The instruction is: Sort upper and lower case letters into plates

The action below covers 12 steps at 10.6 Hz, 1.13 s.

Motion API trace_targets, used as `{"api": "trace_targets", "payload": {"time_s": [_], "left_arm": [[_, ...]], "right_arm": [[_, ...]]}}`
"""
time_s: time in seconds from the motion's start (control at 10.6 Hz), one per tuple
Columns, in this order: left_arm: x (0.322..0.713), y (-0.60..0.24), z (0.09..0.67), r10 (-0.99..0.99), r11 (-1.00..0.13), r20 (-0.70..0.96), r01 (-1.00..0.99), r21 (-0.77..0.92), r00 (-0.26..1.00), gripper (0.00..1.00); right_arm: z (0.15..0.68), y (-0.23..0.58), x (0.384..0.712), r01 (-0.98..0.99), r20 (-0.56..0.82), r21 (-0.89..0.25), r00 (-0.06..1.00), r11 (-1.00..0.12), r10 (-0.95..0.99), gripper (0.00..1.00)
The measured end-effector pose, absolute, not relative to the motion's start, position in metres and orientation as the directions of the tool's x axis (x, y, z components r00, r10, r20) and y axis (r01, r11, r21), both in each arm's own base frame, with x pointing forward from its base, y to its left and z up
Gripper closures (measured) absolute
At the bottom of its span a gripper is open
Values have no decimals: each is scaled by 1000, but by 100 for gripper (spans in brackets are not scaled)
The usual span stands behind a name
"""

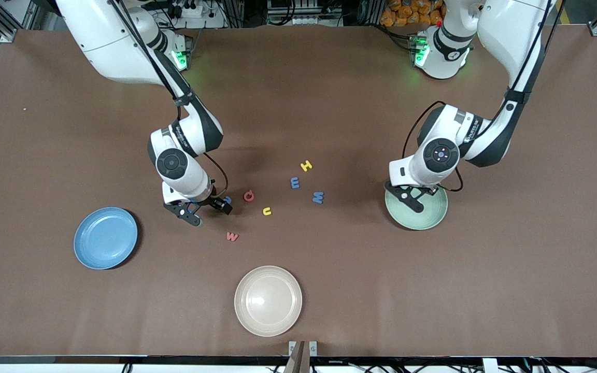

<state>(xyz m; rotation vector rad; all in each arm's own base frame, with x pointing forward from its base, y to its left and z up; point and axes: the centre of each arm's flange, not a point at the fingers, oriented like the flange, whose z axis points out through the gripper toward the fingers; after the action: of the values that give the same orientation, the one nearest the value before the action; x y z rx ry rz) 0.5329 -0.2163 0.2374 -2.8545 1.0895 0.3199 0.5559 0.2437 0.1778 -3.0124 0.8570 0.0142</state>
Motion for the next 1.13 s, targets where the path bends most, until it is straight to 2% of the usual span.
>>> {"api": "trace_targets", "payload": {"time_s": [0.09,0.19,0.28,0.38,0.66,0.76,1.13], "left_arm": [[532,-219,238,-654,-743,-217,-669,10,724,90],[532,-219,238,-655,-743,-216,-669,9,724,79],[532,-219,238,-655,-743,-216,-670,9,724,65],[532,-219,238,-656,-742,-216,-670,8,724,56],[532,-219,238,-656,-742,-216,-670,8,724,12],[532,-219,239,-656,-742,-213,-670,8,724,1],[523,-255,241,-577,-805,-197,-593,-27,792,0]], "right_arm": [[176,247,553,-536,-10,-10,844,-844,-536,0],[176,253,550,-541,-9,-12,841,-841,-541,0],[177,261,547,-542,-8,-15,840,-840,-542,0],[177,269,543,-540,-8,-15,842,-841,-540,0],[177,273,541,-539,-7,-14,842,-842,-539,0],[177,273,541,-540,-7,-14,842,-842,-539,0],[174,272,540,-540,-9,-10,842,-842,-540,0]]}}
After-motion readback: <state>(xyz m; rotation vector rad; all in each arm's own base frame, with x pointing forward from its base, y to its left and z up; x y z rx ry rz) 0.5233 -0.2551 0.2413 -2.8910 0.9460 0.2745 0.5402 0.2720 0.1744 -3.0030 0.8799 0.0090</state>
